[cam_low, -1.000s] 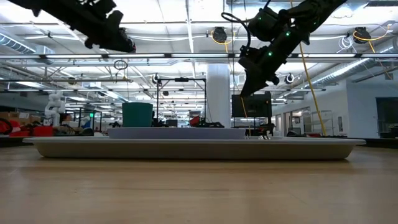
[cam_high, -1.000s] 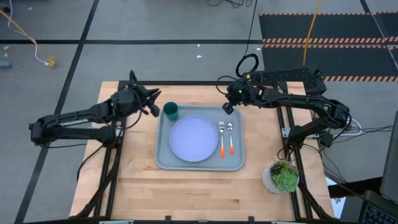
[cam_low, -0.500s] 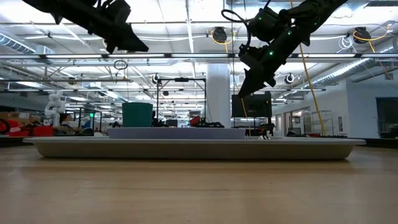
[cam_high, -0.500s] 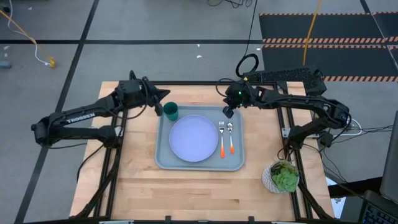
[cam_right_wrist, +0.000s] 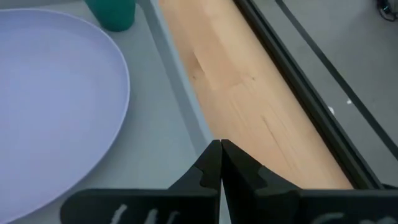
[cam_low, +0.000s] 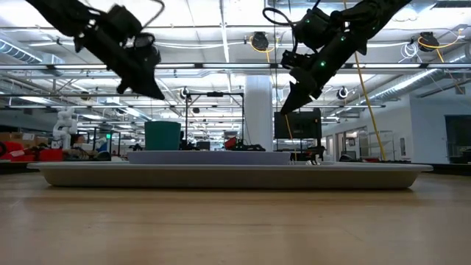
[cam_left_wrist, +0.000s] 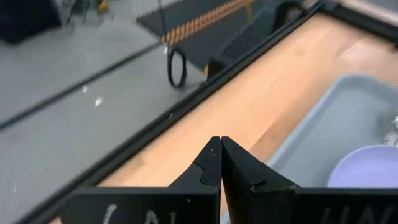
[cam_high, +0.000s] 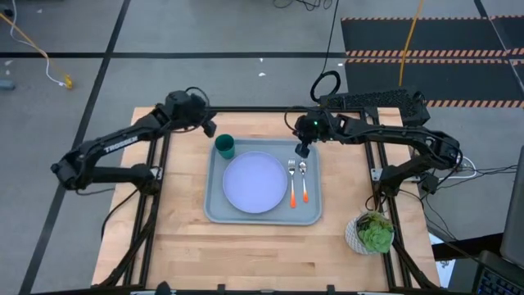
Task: Pick and place plate/cup/fork/spoon on tray
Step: Adjust the gray serving tray
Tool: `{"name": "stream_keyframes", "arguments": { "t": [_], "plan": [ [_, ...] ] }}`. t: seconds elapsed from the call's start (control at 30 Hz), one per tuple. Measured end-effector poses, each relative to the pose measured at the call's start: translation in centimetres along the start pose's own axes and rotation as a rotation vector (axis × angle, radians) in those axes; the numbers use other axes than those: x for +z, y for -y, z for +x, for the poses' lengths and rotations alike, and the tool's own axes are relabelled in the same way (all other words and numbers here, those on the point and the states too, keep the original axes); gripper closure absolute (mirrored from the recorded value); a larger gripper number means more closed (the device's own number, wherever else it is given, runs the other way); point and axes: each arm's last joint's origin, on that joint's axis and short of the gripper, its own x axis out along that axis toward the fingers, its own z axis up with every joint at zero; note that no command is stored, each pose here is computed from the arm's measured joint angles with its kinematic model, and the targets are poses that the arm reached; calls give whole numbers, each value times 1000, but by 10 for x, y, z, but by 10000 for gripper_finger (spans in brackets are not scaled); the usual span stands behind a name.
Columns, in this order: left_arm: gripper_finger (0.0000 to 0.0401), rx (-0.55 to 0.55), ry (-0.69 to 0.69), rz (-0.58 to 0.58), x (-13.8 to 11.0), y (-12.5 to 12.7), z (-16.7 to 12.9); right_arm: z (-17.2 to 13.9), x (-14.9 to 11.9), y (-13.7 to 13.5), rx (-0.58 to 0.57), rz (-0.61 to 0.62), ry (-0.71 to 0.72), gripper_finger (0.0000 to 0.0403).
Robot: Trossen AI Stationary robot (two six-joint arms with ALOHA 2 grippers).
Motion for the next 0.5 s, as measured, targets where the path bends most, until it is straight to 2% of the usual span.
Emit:
{"name": "stream_keyframes", "arguments": {
  "t": [0.2, 0.37, 0.5],
  "plan": [
    [399, 80, -100, -34, -7, -13, 26, 0, 1, 1, -33, 11, 11, 403],
    [398, 155, -164, -64, -11, -29, 37, 0, 1, 2, -48, 101, 10, 403],
    [399, 186, -298, -114, -20, -42, 47, 0, 1, 1, -46, 177, 11, 403]
  ]
}}
